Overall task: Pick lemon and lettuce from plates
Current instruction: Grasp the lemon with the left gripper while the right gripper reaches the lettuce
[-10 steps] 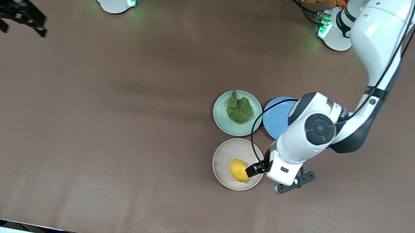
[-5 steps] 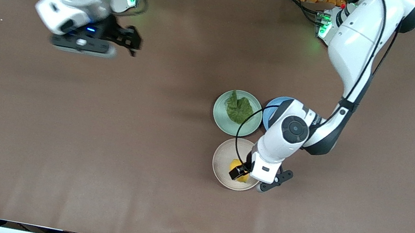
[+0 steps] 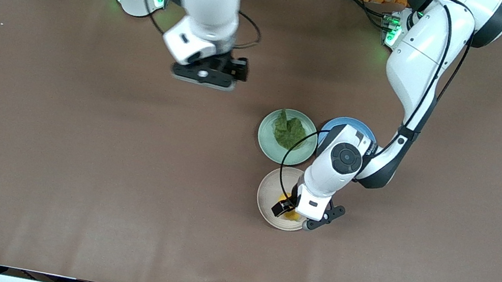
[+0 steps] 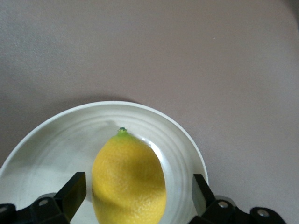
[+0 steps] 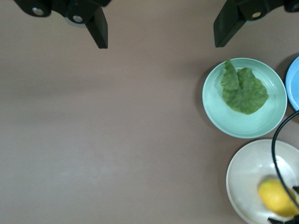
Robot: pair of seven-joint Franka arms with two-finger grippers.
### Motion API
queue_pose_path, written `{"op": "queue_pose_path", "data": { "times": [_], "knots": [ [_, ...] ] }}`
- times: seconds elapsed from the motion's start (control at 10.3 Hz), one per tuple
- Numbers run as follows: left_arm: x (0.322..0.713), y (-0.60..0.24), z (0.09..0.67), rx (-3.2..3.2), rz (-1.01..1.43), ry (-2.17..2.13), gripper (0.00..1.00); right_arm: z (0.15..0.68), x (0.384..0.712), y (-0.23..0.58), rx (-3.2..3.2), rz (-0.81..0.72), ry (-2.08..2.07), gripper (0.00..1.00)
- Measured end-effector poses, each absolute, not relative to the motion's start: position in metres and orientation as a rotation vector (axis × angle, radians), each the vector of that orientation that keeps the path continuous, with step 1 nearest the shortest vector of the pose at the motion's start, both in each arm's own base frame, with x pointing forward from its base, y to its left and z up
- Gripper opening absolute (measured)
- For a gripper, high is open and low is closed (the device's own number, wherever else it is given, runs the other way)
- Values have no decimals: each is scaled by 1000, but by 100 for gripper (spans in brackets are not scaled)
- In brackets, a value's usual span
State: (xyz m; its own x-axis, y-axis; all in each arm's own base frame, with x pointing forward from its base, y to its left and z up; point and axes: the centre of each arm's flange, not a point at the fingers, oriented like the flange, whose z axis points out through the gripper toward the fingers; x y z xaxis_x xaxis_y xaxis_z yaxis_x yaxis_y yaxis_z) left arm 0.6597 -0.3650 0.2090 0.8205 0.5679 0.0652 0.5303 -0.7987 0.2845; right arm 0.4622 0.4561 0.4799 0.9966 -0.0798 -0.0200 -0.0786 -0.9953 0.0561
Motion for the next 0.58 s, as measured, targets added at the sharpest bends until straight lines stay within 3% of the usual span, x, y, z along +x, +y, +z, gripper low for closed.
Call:
{"op": "queue_pose_path", "data": {
  "times": [0.19, 0.39, 0.58],
  "knots": [
    [660, -364, 204, 2753, 212, 847, 99, 435, 450, 496, 3090, -5, -162, 100],
    [660, -363, 201, 2756, 210, 849, 72, 388, 435, 531, 3090, 16, -175, 100],
    [660, -364, 202, 2752, 214, 848, 67, 360, 425, 550, 3099, 43, -187, 100]
  ]
}}
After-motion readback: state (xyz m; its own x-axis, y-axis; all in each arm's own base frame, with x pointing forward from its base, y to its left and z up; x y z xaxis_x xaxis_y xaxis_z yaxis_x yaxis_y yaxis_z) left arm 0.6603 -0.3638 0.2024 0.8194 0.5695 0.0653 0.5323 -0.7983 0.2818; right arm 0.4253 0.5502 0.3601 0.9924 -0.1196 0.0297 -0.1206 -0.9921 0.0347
